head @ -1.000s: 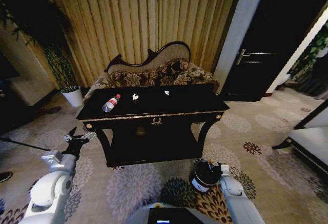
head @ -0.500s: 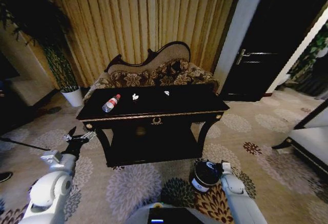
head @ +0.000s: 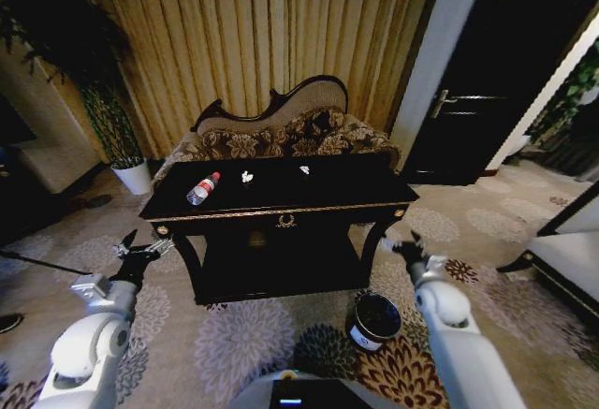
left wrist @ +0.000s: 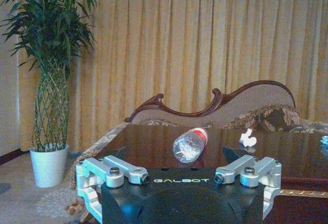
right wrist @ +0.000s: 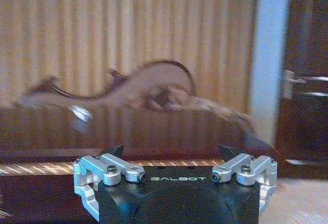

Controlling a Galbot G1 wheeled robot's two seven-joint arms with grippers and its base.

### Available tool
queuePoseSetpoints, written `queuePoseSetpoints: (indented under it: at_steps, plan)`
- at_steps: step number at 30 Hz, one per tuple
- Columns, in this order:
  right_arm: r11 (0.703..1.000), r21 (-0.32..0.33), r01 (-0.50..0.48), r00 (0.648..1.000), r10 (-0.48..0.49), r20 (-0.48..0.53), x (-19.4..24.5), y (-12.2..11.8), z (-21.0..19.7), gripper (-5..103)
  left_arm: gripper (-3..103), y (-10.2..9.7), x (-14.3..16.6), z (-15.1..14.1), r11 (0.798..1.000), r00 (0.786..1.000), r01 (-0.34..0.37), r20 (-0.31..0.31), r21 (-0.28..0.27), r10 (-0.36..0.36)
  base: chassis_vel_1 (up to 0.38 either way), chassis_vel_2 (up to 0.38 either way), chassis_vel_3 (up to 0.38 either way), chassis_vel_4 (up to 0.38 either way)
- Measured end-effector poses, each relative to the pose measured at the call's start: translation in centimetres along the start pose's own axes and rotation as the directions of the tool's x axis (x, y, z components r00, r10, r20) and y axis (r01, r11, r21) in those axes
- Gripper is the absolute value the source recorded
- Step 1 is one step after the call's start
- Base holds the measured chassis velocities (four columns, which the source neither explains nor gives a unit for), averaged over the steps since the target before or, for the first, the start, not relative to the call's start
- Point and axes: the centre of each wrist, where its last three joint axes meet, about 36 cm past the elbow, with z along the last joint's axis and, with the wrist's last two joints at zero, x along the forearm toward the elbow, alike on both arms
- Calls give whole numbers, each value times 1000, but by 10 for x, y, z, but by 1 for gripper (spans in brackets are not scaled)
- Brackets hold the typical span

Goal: Move to the front of the table and place the trash on the table into the trash bin.

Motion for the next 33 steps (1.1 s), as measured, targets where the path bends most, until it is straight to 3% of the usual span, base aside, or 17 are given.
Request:
queuePoseSetpoints:
  at_steps: [3, 5, 13, 33]
  plan:
    - [997, -22, 70, 997, -69, 24, 11, 12, -20, 100, 100, 0, 2, 0, 1000, 1000, 0, 2, -1, 0, 0, 0, 0, 0]
    - [987, -75, 145, 989, -143, 43, 17, 23, -31, 100, 100, 0, 2, -2, 1000, 1000, -2, 14, -5, 2, 0, 0, 0, 0]
    - [963, -162, 216, 975, -206, 79, 14, 42, -30, 100, 100, -2, 0, -5, 1000, 1000, -8, 29, -5, 8, 0, 0, 0, 0]
    - [969, -150, 194, 980, -184, 74, 9, 40, -21, 100, 100, -4, 0, -4, 1000, 1000, -10, 24, -10, 10, -85, 85, 86, -87]
